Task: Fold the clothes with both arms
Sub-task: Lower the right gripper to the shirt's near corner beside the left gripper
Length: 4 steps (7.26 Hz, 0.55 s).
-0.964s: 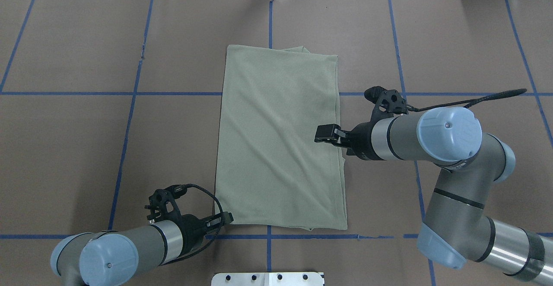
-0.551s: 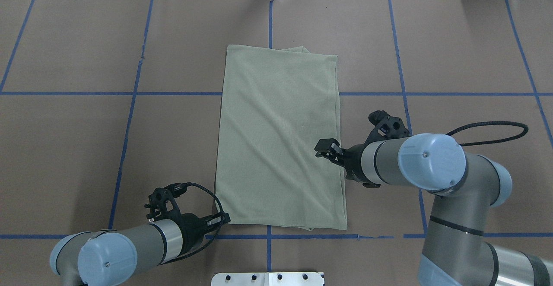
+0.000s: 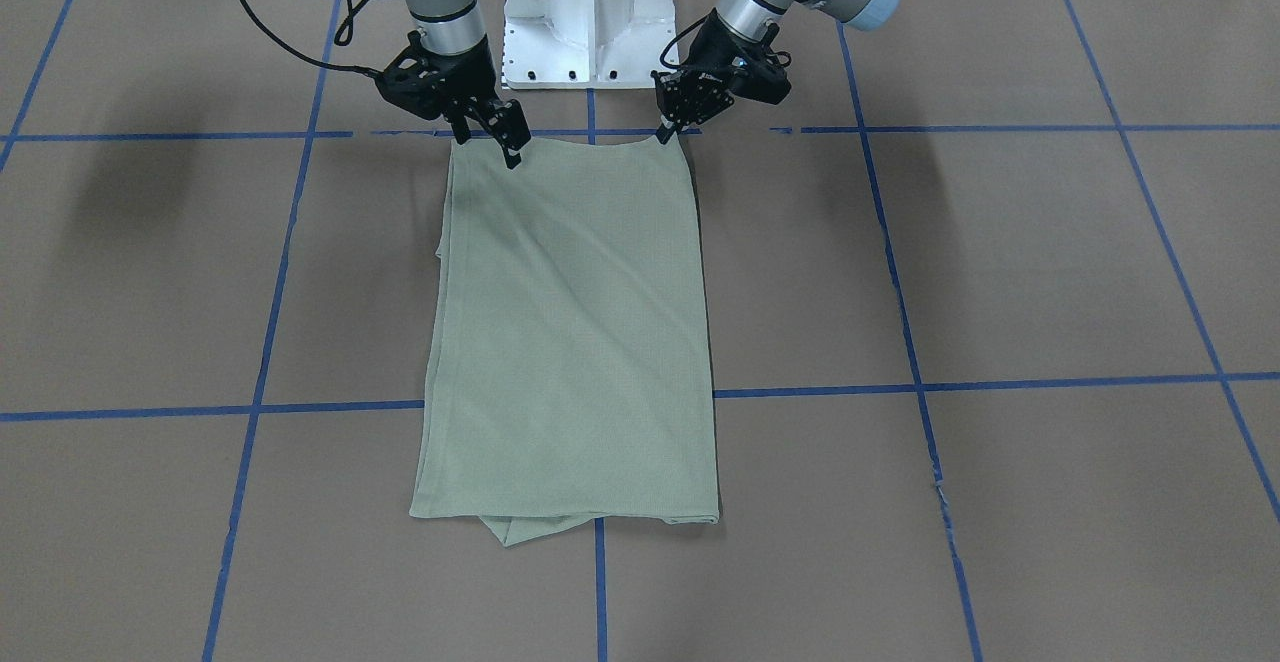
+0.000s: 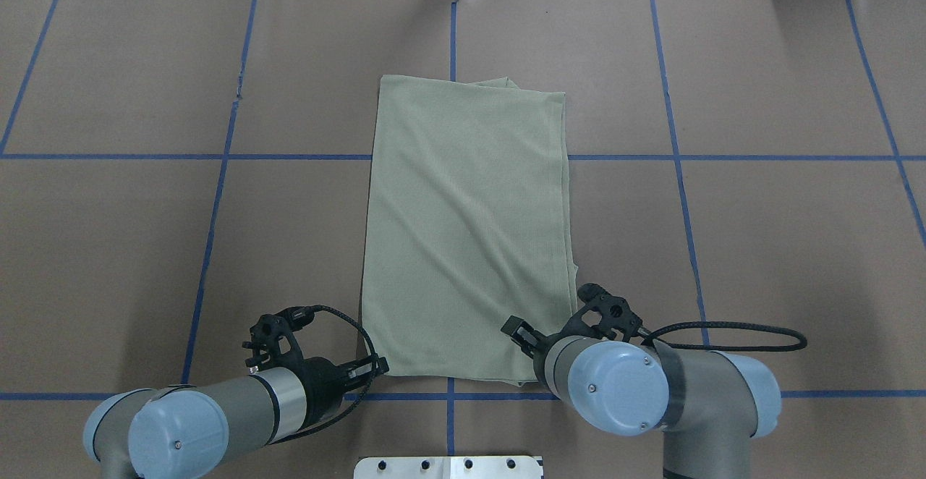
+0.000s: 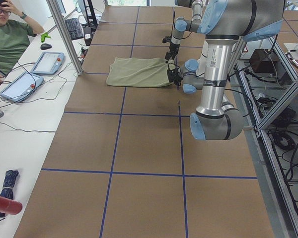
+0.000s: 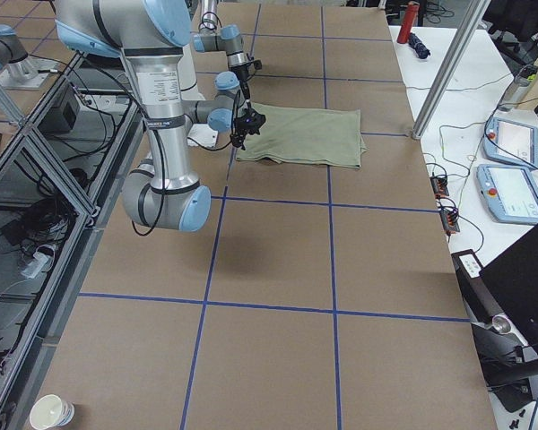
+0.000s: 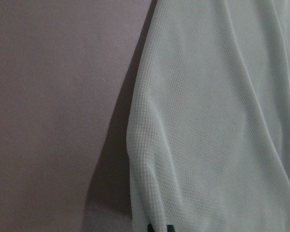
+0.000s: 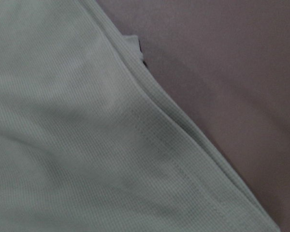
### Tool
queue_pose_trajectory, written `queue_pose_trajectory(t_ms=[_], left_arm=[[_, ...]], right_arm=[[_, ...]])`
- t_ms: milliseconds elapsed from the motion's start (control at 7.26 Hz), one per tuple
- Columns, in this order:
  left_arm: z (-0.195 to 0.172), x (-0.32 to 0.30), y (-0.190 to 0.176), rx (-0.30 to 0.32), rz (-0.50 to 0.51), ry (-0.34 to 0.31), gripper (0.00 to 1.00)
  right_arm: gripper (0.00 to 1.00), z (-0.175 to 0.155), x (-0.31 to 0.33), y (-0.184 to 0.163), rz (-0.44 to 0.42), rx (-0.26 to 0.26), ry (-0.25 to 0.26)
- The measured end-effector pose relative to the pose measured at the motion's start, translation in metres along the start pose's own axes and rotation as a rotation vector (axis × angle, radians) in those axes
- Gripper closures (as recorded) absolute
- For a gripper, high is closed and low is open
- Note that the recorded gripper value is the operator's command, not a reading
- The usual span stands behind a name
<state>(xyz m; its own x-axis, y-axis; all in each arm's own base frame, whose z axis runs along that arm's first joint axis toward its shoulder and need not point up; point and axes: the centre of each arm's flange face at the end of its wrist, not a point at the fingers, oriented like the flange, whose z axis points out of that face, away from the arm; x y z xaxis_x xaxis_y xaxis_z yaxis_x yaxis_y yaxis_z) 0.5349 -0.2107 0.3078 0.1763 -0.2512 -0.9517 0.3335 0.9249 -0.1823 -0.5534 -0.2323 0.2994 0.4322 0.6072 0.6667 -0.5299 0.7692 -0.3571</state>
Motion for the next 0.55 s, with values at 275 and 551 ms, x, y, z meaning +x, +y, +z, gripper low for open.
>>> queue_pose_trajectory(t_ms=[275, 551], left_arm=[[-0.0021, -0.0003, -0.0006, 0.000, 0.000, 0.001, 1.00], [-0.0025, -0.0018, -0.0010, 0.000, 0.000, -0.001, 1.00]], right_arm=[[0.08, 0.0123, 0.0000, 0.0140, -0.004, 0.000, 0.019], [0.84, 0.0078, -0.0047, 0.0130, 0.001, -0.002, 0.009]])
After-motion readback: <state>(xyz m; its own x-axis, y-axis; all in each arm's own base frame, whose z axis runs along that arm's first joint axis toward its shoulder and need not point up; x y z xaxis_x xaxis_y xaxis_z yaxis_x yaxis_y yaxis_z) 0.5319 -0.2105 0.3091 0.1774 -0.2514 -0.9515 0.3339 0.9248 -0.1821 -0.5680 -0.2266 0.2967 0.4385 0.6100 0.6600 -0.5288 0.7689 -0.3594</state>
